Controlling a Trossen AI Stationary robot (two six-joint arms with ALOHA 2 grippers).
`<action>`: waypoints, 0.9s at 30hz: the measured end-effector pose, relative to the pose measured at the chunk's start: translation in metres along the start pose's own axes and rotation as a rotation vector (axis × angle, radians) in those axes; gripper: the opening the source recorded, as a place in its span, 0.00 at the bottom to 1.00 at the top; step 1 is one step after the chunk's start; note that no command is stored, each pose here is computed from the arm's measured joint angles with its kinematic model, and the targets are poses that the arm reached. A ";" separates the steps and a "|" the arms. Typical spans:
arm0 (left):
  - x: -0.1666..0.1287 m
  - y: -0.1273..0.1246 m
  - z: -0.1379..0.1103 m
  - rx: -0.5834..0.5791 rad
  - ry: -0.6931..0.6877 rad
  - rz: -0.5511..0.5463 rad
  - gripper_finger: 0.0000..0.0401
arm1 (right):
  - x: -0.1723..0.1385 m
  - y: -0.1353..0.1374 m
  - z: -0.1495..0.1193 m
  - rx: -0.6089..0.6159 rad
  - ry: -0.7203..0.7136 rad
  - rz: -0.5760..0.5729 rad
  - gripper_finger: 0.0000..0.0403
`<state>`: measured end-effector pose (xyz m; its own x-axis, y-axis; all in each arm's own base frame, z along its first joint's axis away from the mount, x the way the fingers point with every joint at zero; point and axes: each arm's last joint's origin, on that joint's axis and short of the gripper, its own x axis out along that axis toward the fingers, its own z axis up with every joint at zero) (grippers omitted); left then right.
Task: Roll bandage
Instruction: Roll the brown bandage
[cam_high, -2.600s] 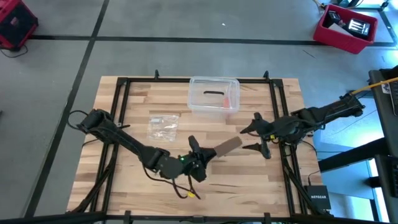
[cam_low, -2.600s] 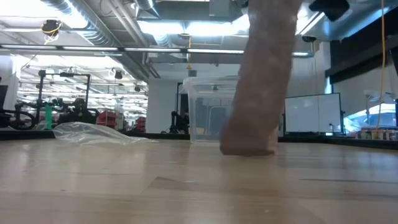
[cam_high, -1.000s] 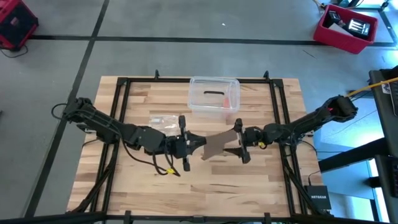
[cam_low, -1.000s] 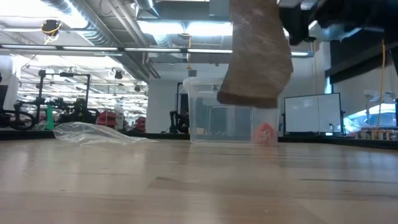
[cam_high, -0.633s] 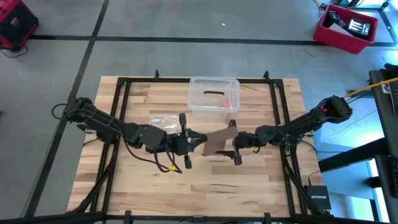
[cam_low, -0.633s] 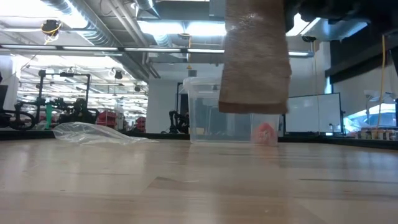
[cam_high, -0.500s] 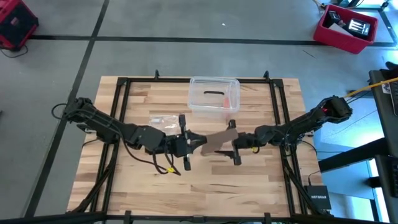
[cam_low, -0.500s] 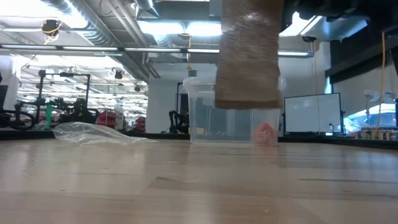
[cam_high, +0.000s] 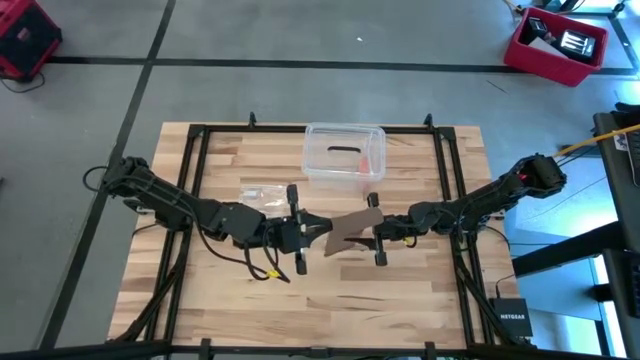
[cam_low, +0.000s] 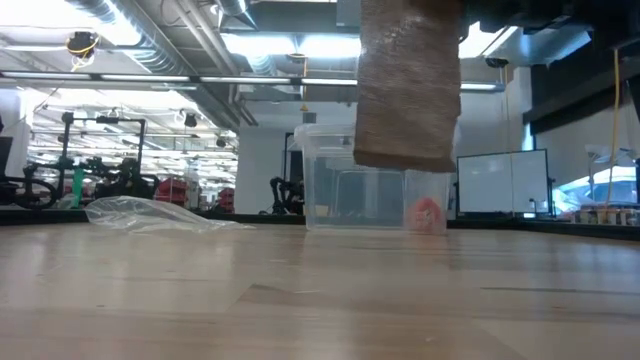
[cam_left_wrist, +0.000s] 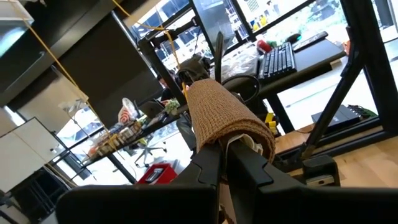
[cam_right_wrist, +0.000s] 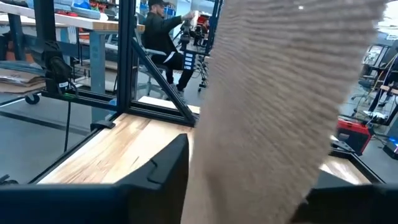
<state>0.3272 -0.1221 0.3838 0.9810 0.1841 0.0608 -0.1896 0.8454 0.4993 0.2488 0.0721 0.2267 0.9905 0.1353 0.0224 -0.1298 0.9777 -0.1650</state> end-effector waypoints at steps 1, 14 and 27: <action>0.000 0.000 0.000 0.000 0.000 0.000 0.01 | 0.000 0.000 0.000 0.000 0.000 0.000 0.38; -0.002 0.002 0.002 0.042 -0.002 0.020 0.01 | -0.001 0.003 -0.003 -0.072 0.031 0.019 0.04; 0.000 0.009 -0.007 0.131 0.140 0.138 0.01 | -0.012 0.046 0.004 -0.081 0.013 0.115 0.01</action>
<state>0.3252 -0.1111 0.3820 0.9293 0.3688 0.0203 -0.3056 0.7368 0.6031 0.2307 0.1164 0.2231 0.9700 0.2428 -0.0140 -0.2387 0.9397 -0.2447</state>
